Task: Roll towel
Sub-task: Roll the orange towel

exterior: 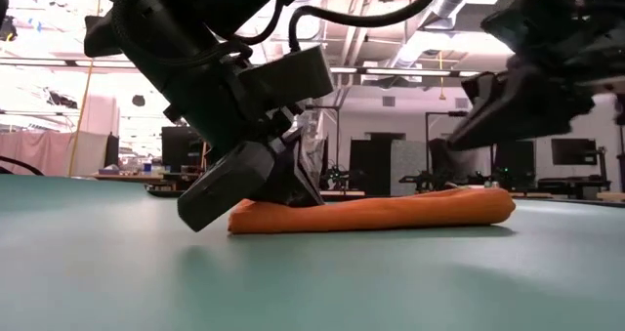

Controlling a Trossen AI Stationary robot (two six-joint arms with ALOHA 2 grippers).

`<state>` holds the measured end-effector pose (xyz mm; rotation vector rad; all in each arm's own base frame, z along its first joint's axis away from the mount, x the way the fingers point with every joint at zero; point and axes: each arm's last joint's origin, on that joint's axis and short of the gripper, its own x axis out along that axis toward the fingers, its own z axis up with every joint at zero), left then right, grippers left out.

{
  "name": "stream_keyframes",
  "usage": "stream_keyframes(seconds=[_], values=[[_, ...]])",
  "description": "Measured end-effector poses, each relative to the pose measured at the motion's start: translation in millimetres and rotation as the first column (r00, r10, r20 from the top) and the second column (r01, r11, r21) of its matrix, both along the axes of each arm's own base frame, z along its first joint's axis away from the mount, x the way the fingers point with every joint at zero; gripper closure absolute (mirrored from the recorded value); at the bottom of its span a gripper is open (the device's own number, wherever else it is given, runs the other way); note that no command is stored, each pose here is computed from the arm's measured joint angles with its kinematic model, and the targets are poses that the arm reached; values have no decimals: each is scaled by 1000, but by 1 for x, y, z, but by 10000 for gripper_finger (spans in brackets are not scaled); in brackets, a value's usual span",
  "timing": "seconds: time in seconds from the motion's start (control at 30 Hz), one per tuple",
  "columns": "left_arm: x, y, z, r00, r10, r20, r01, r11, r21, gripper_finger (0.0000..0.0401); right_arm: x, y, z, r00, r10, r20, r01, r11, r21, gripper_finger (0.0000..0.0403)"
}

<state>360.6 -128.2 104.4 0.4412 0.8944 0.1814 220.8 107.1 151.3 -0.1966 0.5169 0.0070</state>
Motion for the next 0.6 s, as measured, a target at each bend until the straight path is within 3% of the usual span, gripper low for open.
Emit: stream_keyframes(seconds=[0.13, 0.4, 0.6], values=[[0, 1, 0, 999, -30, -23, 30, 999, 28, 401, 0, 7, -12, 996, 69, -49, -70, 997, -25, 292], [-2, 10, -2, 995, -35, -93, 40, 998, 56, 401, 5, 7, -37, 988, 77, -133, -93, 989, -116, 147], [-2, 12, -3, 991, -67, -117, 74, 996, 58, 401, 10, 0, -44, 985, 67, -158, -94, 981, -169, 129]])
